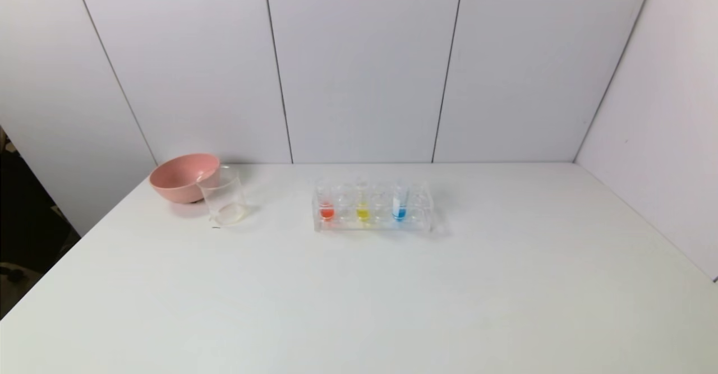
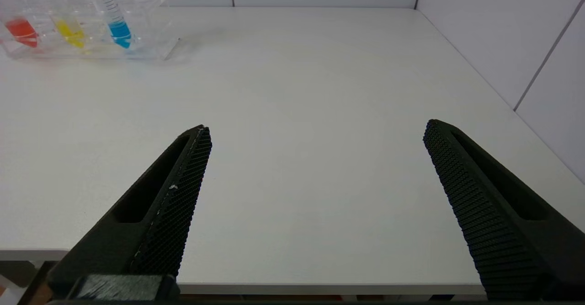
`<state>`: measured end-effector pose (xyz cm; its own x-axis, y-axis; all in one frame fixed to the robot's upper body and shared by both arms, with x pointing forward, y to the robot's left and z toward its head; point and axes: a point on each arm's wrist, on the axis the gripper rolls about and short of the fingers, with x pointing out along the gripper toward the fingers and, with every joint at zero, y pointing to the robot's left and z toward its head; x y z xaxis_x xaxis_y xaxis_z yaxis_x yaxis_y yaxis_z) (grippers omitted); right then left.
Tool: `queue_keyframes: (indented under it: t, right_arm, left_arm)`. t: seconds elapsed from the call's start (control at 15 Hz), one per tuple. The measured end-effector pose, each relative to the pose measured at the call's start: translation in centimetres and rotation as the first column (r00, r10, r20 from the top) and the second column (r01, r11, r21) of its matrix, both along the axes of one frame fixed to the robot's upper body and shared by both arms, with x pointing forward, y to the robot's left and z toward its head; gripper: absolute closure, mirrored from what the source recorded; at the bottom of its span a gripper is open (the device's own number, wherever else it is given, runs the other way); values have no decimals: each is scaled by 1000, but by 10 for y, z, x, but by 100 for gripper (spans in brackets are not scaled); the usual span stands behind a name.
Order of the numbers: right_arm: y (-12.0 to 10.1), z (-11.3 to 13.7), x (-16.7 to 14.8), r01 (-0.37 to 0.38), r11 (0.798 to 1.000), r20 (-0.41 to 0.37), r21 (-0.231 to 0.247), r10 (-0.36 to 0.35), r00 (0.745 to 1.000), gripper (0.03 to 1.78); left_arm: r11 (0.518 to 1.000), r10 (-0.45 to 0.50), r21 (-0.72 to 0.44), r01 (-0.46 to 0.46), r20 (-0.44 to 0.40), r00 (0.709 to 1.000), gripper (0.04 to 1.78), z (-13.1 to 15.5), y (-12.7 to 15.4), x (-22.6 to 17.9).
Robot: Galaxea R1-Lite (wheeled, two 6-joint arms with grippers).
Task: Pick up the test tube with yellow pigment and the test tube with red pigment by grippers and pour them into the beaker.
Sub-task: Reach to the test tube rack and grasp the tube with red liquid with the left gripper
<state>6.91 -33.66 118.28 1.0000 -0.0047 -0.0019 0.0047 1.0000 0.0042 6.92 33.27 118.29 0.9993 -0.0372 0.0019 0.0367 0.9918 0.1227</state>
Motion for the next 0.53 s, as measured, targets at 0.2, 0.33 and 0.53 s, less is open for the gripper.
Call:
queue_keyframes:
  t: [0.2, 0.33, 0.53]
  right_arm:
    - [0, 0, 0, 0, 1000, 0, 0, 0, 1000, 11]
    - [0, 0, 0, 0, 1000, 0, 0, 0, 1000, 11]
    - [0, 0, 0, 0, 1000, 0, 0, 0, 1000, 11]
  left_arm:
    - [1000, 2, -20, -2, -6, 1000, 5, -1, 0, 0]
    - [998, 5, -57, -6, -8, 1000, 5, -1, 0, 0]
    - [995, 5, -95, -6, -7, 1000, 5, 0, 0, 0]
